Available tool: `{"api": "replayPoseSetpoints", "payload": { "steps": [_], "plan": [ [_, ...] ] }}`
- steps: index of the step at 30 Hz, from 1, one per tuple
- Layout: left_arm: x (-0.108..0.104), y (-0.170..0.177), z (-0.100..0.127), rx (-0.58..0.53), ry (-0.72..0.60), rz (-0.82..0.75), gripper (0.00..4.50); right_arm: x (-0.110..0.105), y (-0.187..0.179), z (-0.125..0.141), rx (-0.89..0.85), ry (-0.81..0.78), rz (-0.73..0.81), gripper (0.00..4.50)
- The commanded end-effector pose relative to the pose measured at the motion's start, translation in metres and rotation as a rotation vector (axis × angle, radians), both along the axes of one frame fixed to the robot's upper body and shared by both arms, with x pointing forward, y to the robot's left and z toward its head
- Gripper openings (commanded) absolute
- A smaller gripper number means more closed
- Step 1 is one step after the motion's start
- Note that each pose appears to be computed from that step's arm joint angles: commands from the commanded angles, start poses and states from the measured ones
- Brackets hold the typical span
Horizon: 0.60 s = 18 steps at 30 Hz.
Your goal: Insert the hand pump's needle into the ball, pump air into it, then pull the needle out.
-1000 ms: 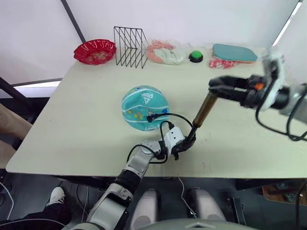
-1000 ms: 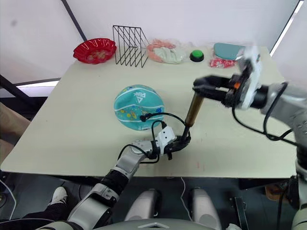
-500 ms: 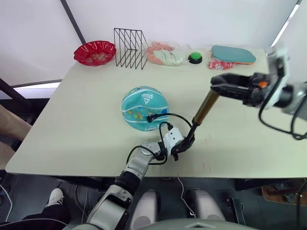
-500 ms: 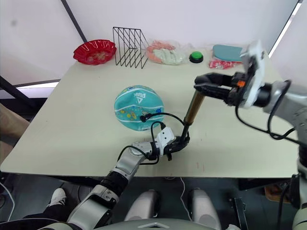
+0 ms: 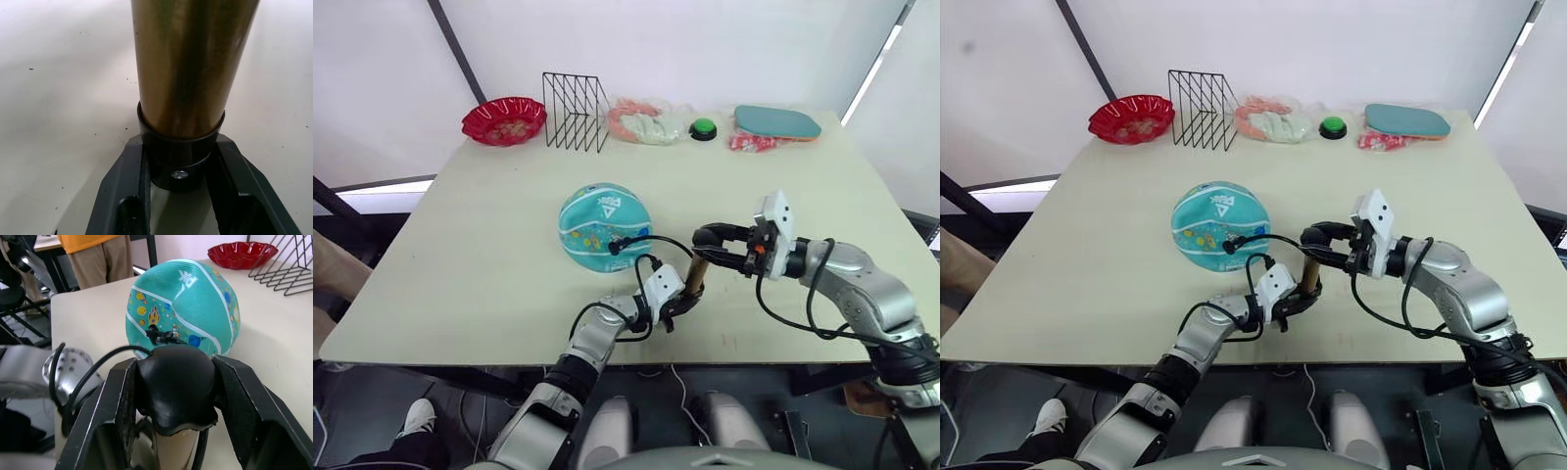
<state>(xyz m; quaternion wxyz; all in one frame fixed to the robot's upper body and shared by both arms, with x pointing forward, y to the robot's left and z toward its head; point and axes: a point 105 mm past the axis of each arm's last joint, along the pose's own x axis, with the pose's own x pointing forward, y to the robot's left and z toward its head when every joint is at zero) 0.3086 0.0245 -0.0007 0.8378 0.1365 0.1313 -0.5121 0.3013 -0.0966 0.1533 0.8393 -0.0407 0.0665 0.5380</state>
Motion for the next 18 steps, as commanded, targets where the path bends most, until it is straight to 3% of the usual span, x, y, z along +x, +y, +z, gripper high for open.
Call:
{"api": "replayPoseSetpoints", "payload": {
  "steps": [1,4,9,15,18],
  "plan": [
    [-0.006,0.011,-0.019,0.038,0.073,0.02,1.04,0.001,-0.017,0.013,-0.025,0.033,-0.054,1.86],
    [-0.006,0.012,-0.02,0.04,0.073,0.015,1.04,-0.006,-0.028,0.078,0.023,-0.069,-0.044,1.86],
    [-0.007,0.013,-0.022,0.04,0.08,0.01,1.04,-0.017,-0.042,0.144,0.013,-0.156,-0.074,1.86],
    [-0.005,0.015,-0.021,0.041,0.078,0.007,1.04,-0.021,-0.044,0.181,0.07,-0.147,-0.098,1.86],
    [-0.004,0.014,-0.021,0.04,0.077,0.008,1.04,-0.018,-0.038,0.162,0.036,-0.089,-0.093,1.86]
  ]
}}
